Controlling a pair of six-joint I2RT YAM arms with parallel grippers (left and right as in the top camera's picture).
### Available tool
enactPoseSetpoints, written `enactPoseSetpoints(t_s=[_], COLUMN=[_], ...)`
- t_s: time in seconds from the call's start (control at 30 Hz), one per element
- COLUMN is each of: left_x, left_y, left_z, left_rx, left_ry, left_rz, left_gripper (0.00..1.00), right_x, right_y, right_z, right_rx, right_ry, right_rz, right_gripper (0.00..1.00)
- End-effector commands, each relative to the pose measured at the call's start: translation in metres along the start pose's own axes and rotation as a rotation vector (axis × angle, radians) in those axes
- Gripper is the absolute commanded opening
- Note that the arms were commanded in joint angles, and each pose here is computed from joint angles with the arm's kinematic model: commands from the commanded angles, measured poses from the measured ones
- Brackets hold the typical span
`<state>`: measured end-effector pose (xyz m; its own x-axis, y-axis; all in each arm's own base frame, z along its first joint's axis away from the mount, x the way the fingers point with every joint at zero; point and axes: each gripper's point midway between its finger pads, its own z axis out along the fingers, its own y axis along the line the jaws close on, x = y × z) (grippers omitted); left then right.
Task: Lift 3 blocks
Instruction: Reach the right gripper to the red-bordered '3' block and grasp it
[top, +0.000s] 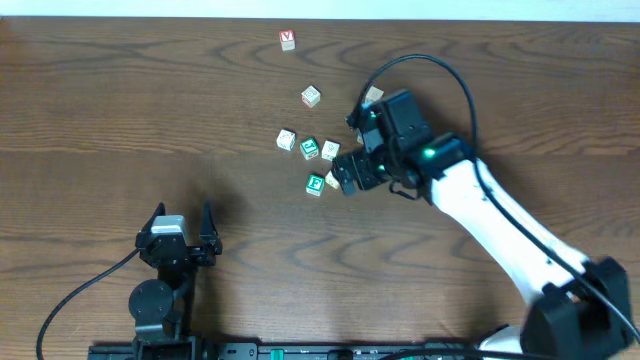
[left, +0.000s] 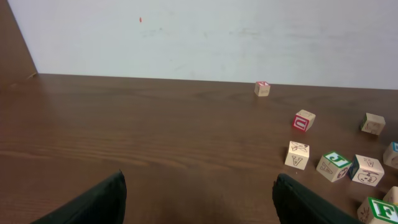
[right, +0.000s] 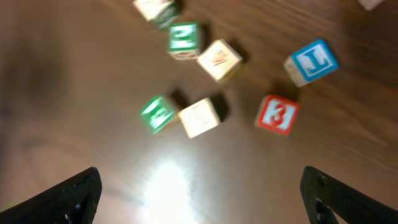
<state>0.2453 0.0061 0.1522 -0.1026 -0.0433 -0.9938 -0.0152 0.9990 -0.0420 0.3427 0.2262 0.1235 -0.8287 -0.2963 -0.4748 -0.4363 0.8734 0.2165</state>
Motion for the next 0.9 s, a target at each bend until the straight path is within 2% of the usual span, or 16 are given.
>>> enactPoseSetpoints(t_s=[0.0, 0.17, 0.27, 0.33, 0.6, 0.73, 0.87], left_x=[0.015, 0.015, 0.015, 0.015, 0.015, 0.015, 0.015], left_y=[-0.002, -0.002, -0.002, -0.002, -0.002, -0.002, -0.002], left_z=[0.001, 0.001, 0.001, 0.001, 0.001, 0.001, 0.001], left_rx=[0.013, 0.013, 0.013, 0.013, 0.013, 0.013, 0.013], left_ry=[0.052, 0.052, 0.052, 0.052, 0.052, 0.052, 0.052], left_rz=[-0.004, -0.004, -0.004, -0.004, -0.004, -0.004, -0.004], left_gripper=[0.76, 0.76, 0.76, 0.76, 0.76, 0.76, 0.76], right_x=[-0.010, -0.006, -0.004, -0.003, 0.003, 0.008, 0.011], right_y=[-0.028, -0.044, -0.056, -0.063, -0.083, -0.096, -0.102], right_z=[0.021, 0.054, 0.068, 0.075, 0.090, 0.096, 0.099], right_rx=[0.137, 0.181, 0.231, 0.256, 0.279, 0.293, 0.299], right_ry=[-0.027, -0.004, -0.001, 0.001, 0.017, 0.035, 0.044], right_rz=[0.105, 0.119, 0.135, 0.142, 0.174, 0.197, 0.207], right_gripper=[0.99, 0.99, 0.83, 0.78, 0.81, 0.67, 0.66])
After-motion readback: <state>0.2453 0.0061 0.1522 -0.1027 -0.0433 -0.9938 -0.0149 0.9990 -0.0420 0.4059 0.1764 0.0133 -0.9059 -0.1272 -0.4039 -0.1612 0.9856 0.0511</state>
